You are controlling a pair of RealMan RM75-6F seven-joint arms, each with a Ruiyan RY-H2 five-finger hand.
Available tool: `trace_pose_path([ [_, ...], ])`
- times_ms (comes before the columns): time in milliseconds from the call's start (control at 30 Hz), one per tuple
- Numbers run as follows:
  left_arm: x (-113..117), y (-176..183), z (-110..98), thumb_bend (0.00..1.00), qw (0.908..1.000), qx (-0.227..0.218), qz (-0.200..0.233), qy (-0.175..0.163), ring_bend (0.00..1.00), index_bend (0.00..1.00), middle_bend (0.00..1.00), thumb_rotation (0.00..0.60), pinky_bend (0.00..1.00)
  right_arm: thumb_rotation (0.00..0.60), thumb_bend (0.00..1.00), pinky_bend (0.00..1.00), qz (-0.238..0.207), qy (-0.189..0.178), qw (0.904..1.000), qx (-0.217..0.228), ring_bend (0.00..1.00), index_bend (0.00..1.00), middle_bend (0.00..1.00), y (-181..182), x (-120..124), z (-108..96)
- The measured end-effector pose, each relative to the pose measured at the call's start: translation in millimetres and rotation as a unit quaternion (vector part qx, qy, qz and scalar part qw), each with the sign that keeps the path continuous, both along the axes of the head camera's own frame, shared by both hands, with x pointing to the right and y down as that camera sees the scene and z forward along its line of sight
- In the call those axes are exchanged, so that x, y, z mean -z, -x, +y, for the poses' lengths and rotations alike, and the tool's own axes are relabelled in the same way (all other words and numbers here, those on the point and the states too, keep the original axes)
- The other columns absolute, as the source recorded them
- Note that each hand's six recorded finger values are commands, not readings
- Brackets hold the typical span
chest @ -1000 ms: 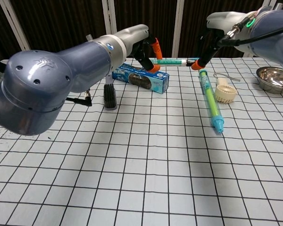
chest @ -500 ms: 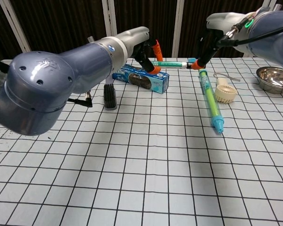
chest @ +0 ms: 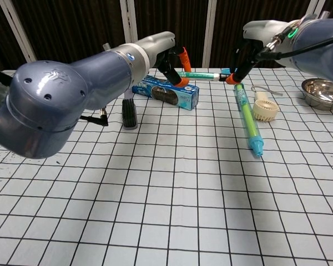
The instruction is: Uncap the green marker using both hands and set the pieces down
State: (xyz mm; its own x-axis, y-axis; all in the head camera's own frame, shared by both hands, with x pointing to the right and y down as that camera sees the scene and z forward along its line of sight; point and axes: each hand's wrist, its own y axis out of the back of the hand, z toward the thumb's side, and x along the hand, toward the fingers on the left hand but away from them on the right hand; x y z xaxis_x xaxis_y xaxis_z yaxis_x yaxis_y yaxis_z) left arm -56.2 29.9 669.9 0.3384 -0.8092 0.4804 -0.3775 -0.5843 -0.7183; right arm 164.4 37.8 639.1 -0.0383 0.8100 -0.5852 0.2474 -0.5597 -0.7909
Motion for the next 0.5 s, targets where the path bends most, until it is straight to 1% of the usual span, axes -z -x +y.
trace_pose_path([
  [200, -1.9, 1.7, -0.3, 0.55, 1.0, 0.0, -0.005, 0.0, 0.0, 0.66, 0.17, 0.6, 0.0, 0.6, 0.31, 0.05, -0.004, 0.002, 1.0, 0.0, 0.13, 0.58, 0.08, -0.1, -2.0, 0.9],
  [500, -2.7, 0.1, 0.1, 0.55, 1.0, 0.0, 0.001, 0.002, 0.0, 0.66, 0.17, 0.6, 0.0, 0.6, 0.33, 0.05, -0.002, 0.002, 1.0, 0.001, 0.14, 0.6, 0.08, 0.0, -1.6, 0.1],
])
